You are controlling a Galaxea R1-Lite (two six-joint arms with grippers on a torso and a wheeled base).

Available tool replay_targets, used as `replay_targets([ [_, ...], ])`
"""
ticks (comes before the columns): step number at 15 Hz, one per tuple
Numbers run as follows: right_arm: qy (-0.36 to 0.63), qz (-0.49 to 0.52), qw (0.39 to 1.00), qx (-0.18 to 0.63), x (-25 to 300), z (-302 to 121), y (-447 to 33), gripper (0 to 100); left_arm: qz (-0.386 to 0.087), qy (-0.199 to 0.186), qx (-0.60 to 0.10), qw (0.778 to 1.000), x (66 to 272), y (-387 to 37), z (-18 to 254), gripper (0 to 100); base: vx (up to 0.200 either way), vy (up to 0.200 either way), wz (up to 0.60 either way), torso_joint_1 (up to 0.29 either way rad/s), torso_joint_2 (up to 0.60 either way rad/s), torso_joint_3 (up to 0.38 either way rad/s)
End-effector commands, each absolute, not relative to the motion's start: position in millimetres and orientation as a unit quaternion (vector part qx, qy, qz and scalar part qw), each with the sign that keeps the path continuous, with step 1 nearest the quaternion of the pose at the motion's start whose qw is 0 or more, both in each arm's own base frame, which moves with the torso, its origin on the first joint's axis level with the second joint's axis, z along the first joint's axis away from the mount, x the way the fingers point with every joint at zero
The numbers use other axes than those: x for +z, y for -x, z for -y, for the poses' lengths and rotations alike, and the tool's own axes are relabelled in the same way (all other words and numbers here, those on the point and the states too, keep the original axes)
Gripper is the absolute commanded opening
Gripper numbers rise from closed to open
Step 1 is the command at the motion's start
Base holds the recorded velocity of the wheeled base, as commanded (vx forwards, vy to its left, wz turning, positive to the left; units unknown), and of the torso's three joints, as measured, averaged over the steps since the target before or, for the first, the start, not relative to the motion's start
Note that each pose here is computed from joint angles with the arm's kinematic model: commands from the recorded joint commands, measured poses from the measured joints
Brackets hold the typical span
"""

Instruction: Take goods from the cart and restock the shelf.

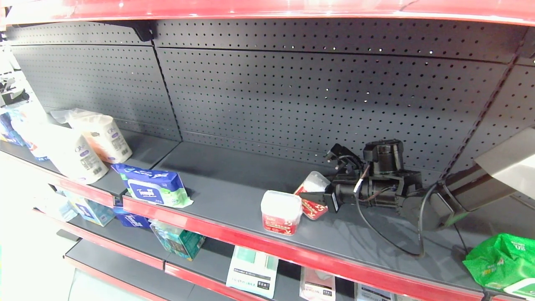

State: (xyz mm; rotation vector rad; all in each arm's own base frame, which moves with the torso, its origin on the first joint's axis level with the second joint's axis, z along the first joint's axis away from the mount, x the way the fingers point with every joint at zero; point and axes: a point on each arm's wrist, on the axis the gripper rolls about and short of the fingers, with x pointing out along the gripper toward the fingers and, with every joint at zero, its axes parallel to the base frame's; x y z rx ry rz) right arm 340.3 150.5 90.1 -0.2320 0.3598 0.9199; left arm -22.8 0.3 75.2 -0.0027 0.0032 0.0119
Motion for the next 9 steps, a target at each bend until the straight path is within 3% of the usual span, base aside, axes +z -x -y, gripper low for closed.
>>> replay_targets([
  [1, 0.111, -0.171, 0.874, 0.441, 91.0, -150.8, -339.6, 0, -0.002, 0.002, 0.006, 1.0, 75.2, 22.7, -0.3, 100, 0.0, 0.0, 0.0, 0.0, 0.0, 0.0],
  [9, 0.112, -0.171, 0.872, 0.445, 90.8, -153.2, -337.8, 0, -0.002, 0.002, 0.005, 1.0, 75.2, 22.7, -0.3, 100, 0.0, 0.0, 0.0, 0.0, 0.0, 0.0],
])
